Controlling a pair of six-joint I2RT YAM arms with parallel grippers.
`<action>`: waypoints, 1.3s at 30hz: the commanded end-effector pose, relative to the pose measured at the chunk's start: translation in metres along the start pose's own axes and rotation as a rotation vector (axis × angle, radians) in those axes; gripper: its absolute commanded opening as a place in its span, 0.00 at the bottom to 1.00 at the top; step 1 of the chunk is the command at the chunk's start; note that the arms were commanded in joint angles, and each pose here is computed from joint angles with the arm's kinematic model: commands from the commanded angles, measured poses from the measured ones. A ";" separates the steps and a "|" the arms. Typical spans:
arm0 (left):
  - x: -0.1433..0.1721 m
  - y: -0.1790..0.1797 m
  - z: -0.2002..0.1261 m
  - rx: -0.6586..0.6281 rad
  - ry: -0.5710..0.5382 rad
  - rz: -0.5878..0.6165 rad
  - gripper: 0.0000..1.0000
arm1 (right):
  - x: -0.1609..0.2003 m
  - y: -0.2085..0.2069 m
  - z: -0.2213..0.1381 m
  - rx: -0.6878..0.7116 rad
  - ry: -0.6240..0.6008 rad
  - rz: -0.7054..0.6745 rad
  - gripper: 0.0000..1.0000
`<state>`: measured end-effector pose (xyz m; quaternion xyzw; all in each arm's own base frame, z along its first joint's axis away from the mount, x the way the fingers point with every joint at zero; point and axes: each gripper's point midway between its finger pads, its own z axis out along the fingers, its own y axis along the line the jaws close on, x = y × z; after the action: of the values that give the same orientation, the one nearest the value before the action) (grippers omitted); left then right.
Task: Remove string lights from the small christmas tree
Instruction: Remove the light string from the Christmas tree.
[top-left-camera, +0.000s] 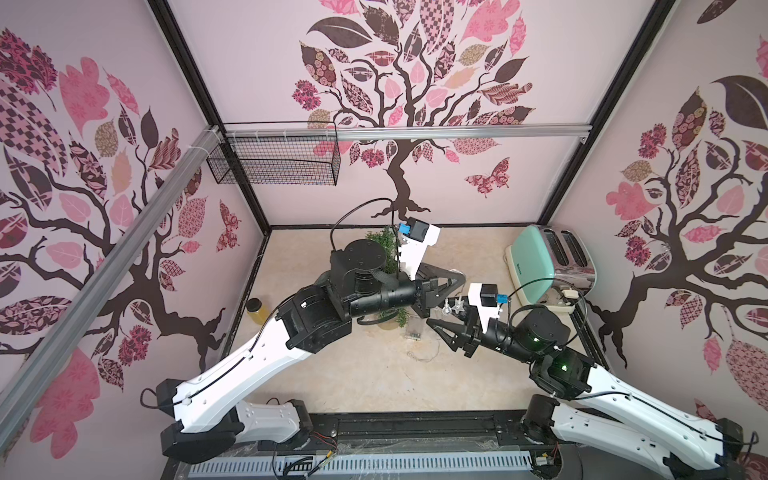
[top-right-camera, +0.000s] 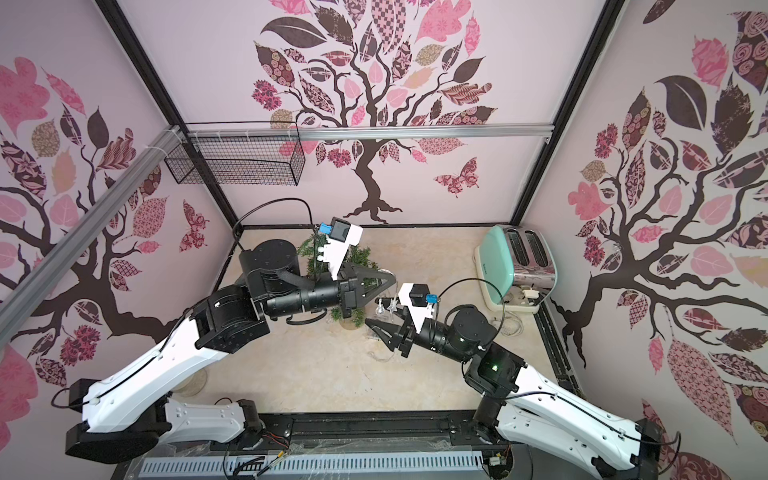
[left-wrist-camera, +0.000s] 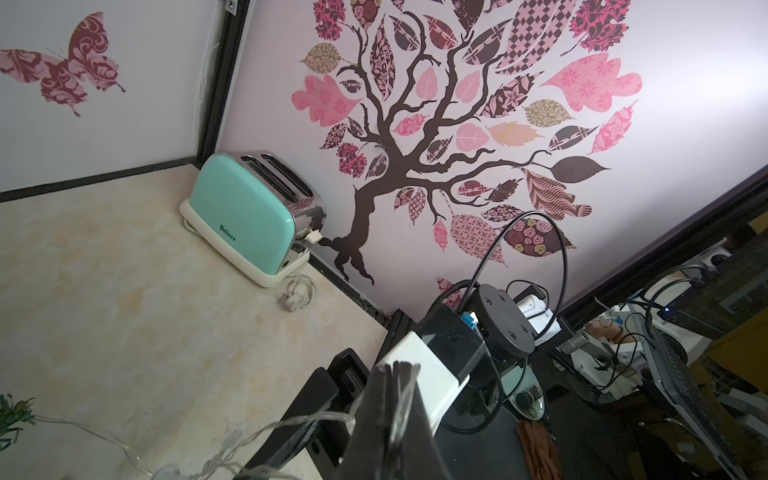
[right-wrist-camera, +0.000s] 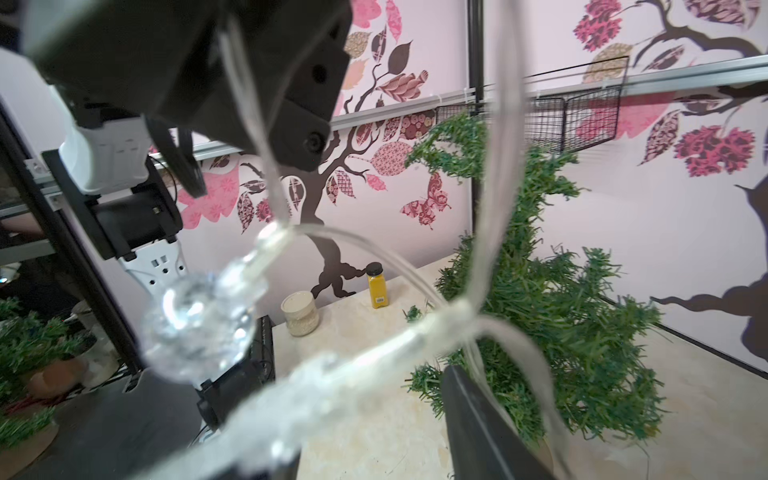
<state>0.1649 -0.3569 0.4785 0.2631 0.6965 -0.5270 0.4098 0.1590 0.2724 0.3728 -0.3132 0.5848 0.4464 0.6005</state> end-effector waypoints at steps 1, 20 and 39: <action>-0.017 -0.017 -0.003 0.057 -0.044 0.004 0.00 | -0.015 -0.016 -0.002 0.095 -0.059 0.001 0.58; -0.044 0.023 0.004 -0.135 -0.061 0.046 0.00 | -0.017 -0.018 -0.038 0.153 -0.048 0.018 0.78; -0.050 0.002 0.007 -0.024 -0.066 0.028 0.00 | -0.006 -0.037 0.001 0.216 0.011 0.026 0.44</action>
<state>0.1980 -0.3617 0.4968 0.2496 0.7084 -0.5037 0.4268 0.1955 0.2583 0.3647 -0.2461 0.6508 0.3760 0.6120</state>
